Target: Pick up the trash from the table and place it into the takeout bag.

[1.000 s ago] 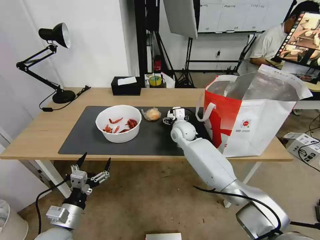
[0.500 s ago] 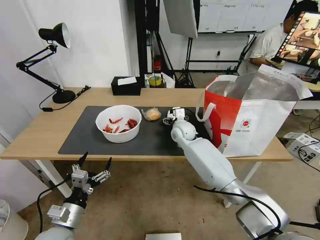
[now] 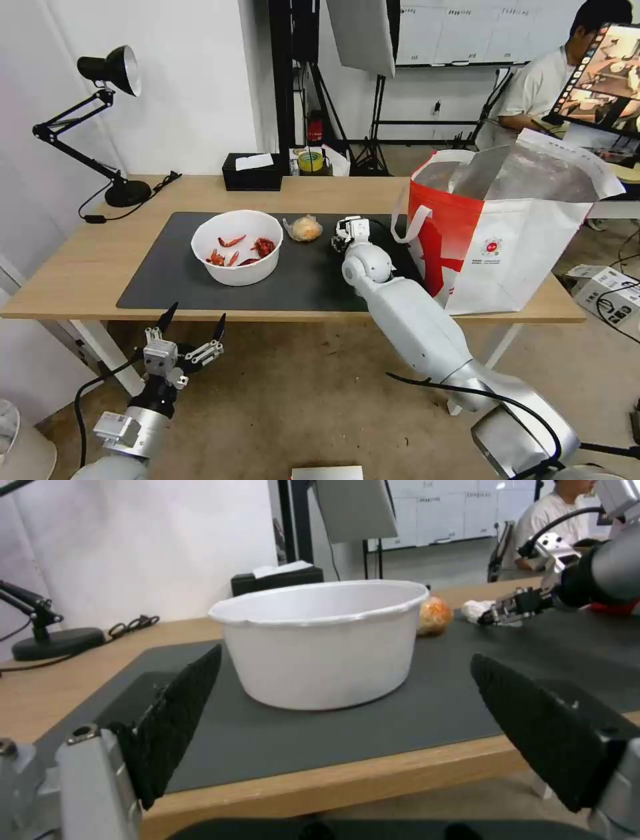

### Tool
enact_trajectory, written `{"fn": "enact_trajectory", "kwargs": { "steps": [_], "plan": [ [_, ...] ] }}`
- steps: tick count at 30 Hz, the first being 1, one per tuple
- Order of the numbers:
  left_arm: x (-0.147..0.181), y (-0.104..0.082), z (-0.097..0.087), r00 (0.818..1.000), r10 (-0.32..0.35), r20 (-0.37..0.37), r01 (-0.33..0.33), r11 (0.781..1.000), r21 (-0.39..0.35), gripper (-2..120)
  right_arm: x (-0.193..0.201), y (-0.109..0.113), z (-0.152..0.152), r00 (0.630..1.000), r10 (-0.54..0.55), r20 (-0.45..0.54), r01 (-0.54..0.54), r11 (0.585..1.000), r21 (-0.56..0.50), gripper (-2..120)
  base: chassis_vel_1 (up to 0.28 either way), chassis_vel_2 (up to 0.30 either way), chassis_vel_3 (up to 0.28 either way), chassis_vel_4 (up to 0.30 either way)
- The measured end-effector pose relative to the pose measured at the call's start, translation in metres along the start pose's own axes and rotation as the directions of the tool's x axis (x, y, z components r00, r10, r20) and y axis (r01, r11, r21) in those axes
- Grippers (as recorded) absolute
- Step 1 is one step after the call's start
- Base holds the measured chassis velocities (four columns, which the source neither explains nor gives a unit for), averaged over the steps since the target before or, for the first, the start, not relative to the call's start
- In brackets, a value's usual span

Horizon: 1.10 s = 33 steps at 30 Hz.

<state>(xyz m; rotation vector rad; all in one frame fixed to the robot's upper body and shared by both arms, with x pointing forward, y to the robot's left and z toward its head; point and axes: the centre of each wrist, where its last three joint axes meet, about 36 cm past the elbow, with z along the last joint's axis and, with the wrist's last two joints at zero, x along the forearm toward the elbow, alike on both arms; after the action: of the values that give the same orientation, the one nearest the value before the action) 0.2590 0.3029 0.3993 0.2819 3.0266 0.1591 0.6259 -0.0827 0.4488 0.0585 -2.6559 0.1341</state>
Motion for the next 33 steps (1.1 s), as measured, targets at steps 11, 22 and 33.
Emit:
{"fn": "enact_trajectory", "kwargs": {
  "steps": [11, 22, 33],
  "plan": [
    [0.000, -0.001, 0.000, 1.000, -0.006, 0.002, 0.006, 1.000, 0.005, 100, 0.001, 0.003, 0.003, 1.000, -0.006, -0.004, 0.006, 1.000, -0.003, 11, 0.000, 0.000, 0.000, 0.000],
    [0.001, -0.003, 0.001, 1.000, -0.005, 0.003, 0.005, 1.000, 0.010, 100, 0.003, 0.002, 0.009, 1.000, -0.006, -0.007, 0.006, 1.000, -0.004, 0, 0.000, 0.000, 0.000, 0.000],
    [0.001, -0.006, 0.002, 1.000, 0.003, 0.001, -0.003, 1.000, 0.015, 100, 0.006, -0.007, 0.012, 1.000, 0.007, 0.010, -0.007, 1.000, 0.016, 0, 0.000, 0.000, 0.000, 0.000]
  ]
}}
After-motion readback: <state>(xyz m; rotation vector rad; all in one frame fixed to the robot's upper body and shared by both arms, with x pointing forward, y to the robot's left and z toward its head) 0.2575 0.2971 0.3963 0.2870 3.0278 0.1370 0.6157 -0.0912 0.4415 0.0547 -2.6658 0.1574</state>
